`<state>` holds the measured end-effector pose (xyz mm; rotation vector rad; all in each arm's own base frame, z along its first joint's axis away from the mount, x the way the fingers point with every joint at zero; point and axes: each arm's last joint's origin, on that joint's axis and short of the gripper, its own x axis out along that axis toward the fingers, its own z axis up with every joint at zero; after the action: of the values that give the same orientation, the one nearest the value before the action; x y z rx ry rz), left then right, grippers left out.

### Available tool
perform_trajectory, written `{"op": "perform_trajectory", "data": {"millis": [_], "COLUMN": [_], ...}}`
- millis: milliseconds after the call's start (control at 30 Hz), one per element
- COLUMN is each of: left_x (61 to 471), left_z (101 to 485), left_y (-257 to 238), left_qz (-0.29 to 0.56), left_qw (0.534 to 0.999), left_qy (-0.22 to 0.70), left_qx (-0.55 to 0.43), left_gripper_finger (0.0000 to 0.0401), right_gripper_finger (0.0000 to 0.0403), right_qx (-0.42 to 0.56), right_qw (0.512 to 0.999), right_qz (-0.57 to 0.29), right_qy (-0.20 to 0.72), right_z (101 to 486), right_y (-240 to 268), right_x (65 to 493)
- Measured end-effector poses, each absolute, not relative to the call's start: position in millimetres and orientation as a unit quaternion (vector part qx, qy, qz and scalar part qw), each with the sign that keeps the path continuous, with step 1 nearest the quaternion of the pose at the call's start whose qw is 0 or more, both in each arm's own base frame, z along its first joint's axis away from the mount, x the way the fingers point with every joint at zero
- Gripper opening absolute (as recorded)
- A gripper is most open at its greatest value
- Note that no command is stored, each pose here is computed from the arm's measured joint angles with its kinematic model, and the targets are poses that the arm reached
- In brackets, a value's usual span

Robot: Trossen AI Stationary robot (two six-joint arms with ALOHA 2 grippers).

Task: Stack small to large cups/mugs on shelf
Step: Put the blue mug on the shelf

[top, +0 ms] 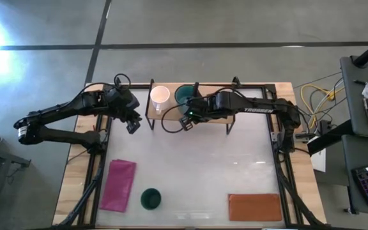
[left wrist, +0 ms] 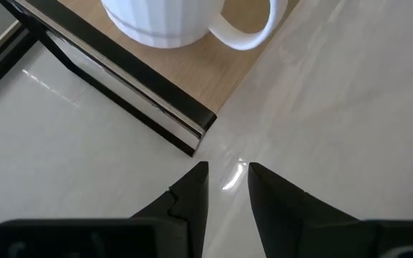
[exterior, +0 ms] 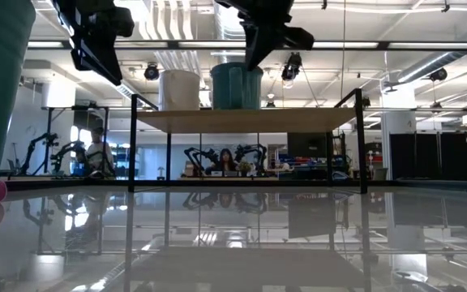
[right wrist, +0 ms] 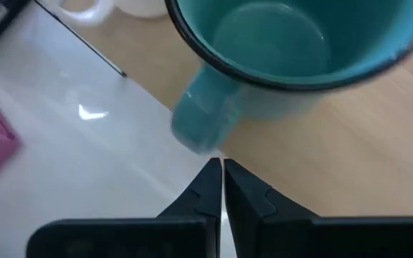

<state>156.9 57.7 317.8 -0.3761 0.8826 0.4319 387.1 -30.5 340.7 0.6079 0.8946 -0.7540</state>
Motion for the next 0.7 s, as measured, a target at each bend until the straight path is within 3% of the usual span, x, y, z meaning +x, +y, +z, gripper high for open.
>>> {"op": "perform_trajectory", "data": {"millis": [700], "left_x": [157.0], "left_z": [317.4], "left_y": [57.7], "left_qz": [0.206], "left_qw": [0.864], "left_qy": [0.422], "left_qx": [-0.18], "left_gripper_finger": [0.0085], "right_gripper_finger": [0.0009], "right_qx": [0.285], "right_qw": [0.81], "right_qz": [-0.342], "right_qy": [0.382], "right_z": [349.2], "right_y": [-29.6], "right_x": [392.6]}}
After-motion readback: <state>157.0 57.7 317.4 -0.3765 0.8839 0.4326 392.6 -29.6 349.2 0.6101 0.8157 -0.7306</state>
